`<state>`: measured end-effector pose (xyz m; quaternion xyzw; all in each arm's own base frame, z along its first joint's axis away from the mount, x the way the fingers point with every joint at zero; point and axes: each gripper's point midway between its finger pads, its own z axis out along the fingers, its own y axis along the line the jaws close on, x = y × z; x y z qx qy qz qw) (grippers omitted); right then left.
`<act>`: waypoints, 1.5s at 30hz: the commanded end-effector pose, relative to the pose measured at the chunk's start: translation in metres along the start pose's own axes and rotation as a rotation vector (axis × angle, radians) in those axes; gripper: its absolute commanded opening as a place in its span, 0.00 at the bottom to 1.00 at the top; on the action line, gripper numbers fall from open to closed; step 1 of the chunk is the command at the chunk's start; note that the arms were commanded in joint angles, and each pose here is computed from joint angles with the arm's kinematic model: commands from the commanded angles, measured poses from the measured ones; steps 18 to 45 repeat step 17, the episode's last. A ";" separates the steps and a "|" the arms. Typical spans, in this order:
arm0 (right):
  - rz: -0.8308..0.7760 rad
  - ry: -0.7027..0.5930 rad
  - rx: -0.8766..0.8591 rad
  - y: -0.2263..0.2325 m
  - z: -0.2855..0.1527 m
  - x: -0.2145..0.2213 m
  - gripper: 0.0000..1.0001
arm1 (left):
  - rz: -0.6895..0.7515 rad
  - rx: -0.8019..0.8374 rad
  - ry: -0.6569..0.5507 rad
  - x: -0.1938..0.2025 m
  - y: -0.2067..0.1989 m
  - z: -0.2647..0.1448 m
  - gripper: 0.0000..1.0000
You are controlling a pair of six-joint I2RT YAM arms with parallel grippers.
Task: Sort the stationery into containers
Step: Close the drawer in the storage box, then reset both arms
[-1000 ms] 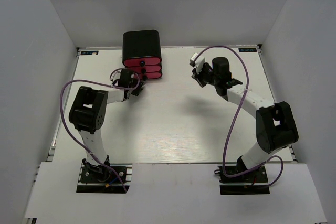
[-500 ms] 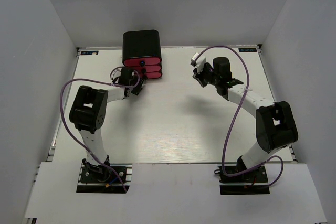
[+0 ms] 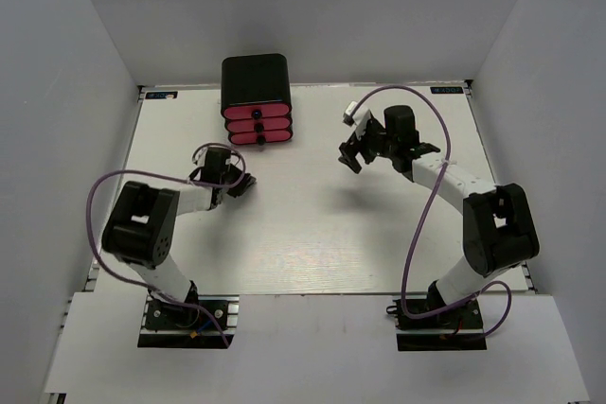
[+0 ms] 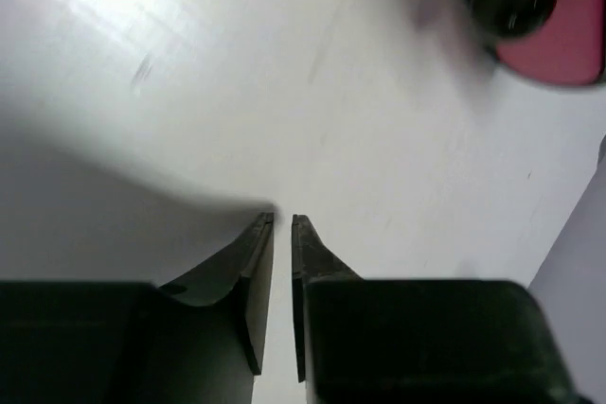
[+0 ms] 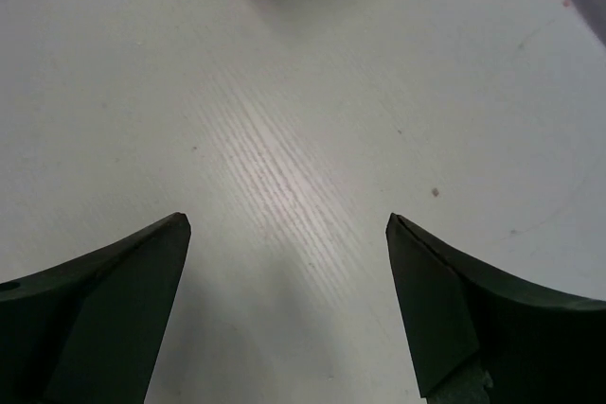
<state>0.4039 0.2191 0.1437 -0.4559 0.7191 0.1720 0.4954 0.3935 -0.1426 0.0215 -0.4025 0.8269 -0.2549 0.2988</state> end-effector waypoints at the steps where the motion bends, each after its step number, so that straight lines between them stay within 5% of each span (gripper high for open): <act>1: 0.032 -0.036 -0.060 0.015 -0.017 -0.017 0.90 | 0.131 0.109 0.018 0.009 -0.007 -0.038 0.26; 6: 0.152 -0.022 -0.007 0.011 -0.026 -0.024 0.90 | 0.321 0.284 -0.035 0.003 -0.038 -0.089 0.74; 10: 0.231 0.005 0.078 0.000 -0.036 -0.029 0.90 | 0.413 0.362 -0.089 -0.004 -0.053 -0.128 0.96; 17: 0.267 -0.022 0.148 -0.005 -0.054 -0.040 0.90 | 0.532 0.472 -0.229 -0.024 -0.078 -0.191 1.00; 45: 0.267 -0.022 0.148 -0.005 -0.054 -0.040 0.90 | 0.532 0.472 -0.229 -0.024 -0.078 -0.191 1.00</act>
